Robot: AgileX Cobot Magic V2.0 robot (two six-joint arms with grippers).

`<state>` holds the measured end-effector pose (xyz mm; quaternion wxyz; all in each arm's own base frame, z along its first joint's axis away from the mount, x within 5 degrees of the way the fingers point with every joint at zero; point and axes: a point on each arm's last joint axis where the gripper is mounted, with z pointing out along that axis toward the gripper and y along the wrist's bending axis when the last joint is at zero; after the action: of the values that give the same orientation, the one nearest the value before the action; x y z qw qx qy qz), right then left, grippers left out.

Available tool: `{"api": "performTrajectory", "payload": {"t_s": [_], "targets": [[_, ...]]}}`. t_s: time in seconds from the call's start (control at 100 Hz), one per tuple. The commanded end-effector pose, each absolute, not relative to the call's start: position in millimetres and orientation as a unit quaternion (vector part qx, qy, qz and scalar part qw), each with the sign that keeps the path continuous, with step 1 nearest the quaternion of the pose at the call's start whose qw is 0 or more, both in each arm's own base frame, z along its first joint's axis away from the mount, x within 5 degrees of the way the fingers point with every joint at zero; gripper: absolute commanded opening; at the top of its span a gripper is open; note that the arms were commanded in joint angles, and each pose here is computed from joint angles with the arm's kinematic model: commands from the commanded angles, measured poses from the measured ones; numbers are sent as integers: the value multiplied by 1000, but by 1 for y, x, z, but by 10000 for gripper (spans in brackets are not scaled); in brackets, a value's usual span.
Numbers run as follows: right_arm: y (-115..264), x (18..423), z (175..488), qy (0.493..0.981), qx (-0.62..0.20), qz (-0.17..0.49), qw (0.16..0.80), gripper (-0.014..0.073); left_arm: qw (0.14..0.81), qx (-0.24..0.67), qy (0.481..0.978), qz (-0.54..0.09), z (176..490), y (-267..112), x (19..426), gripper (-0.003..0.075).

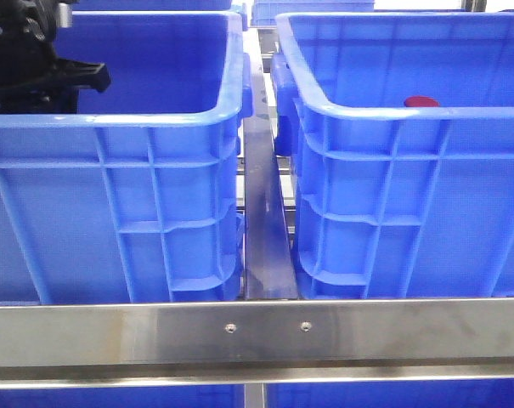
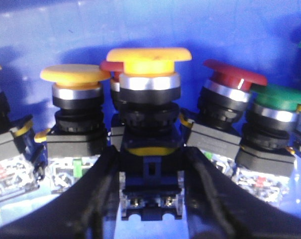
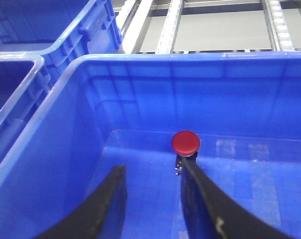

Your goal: Pick red and yellow buttons and place in box

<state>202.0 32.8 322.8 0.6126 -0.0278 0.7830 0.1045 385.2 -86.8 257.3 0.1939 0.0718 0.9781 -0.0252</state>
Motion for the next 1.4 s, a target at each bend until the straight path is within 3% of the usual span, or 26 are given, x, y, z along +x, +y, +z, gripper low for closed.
{"api": "performTrajectory", "payload": {"t_s": [0.0, 0.28, 0.5, 0.7, 1.01, 1.1, 1.24, 1.39], "targets": [[30, 200, 337, 766, -25, 95, 635, 296, 272, 74, 958, -43, 307, -89, 373, 86], [30, 200, 337, 767, -25, 96, 634, 296, 364, 187, 906, -108, 378, -116, 324, 86], [30, 200, 337, 767, -25, 96, 634, 296, 394, 278, 856, -186, 410, -147, 283, 85], [31, 200, 337, 767, -28, 99, 633, 296, 379, 348, 819, -253, 414, -186, 257, 85], [35, 199, 336, 770, -44, 117, 625, 300, 340, 394, 811, -269, 396, -222, 248, 85], [40, 198, 339, 768, -61, 136, 623, 375, 333, 395, 813, -268, 392, -225, 250, 85], [51, 195, 353, 760, -68, 212, 611, 666, 332, 394, 814, -269, 392, -225, 250, 85], [61, 193, 369, 746, -21, 332, 577, 621, 332, 394, 814, -269, 392, -225, 250, 85]]}}
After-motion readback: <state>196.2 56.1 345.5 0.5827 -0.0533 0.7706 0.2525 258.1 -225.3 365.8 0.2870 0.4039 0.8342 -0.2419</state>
